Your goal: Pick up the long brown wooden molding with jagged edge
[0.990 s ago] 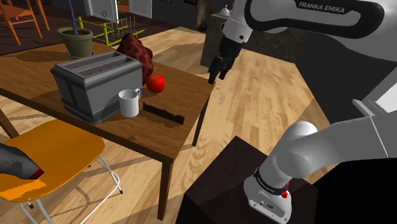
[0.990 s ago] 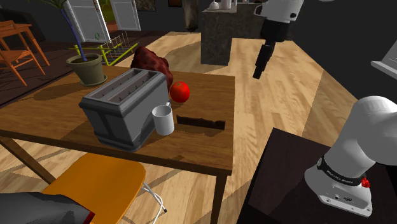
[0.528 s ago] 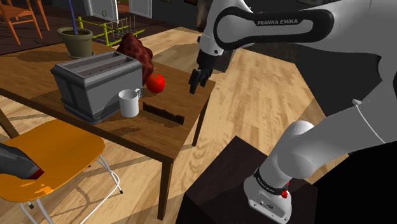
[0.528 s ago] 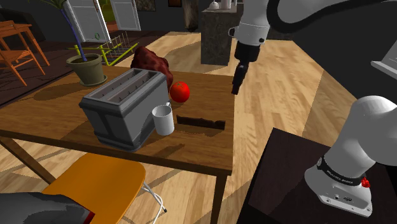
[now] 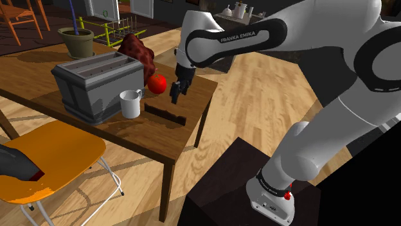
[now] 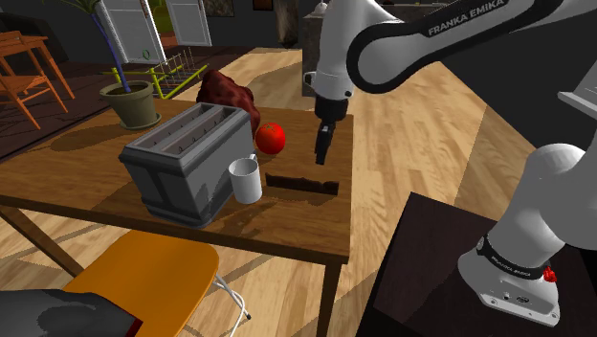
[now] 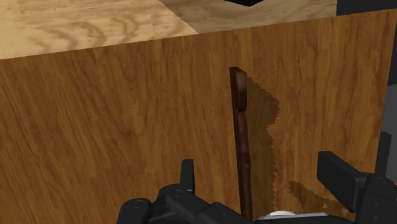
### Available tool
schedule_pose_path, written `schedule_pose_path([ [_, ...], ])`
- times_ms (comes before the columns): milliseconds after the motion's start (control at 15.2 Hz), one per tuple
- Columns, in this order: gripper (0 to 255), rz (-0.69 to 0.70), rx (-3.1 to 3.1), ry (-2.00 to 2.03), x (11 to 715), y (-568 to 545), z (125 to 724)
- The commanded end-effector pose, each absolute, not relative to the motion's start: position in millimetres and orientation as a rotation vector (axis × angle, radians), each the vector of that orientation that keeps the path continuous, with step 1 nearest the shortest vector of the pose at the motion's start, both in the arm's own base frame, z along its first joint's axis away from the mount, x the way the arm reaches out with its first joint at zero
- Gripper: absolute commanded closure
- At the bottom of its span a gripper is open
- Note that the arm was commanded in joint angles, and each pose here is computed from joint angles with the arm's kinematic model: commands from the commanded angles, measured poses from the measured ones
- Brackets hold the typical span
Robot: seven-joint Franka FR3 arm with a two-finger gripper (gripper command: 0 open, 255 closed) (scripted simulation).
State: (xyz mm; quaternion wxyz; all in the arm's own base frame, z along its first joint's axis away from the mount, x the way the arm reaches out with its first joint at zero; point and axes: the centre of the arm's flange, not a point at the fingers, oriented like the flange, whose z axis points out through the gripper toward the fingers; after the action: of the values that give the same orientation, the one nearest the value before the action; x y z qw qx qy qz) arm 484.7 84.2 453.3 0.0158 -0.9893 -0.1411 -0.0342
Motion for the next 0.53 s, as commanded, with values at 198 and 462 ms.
schedule_pose_path([
  [198,0,-0.101,-3.079,-0.544,518,113,410],
  [462,0,-0.101,-3.079,-0.544,518,113,389],
])
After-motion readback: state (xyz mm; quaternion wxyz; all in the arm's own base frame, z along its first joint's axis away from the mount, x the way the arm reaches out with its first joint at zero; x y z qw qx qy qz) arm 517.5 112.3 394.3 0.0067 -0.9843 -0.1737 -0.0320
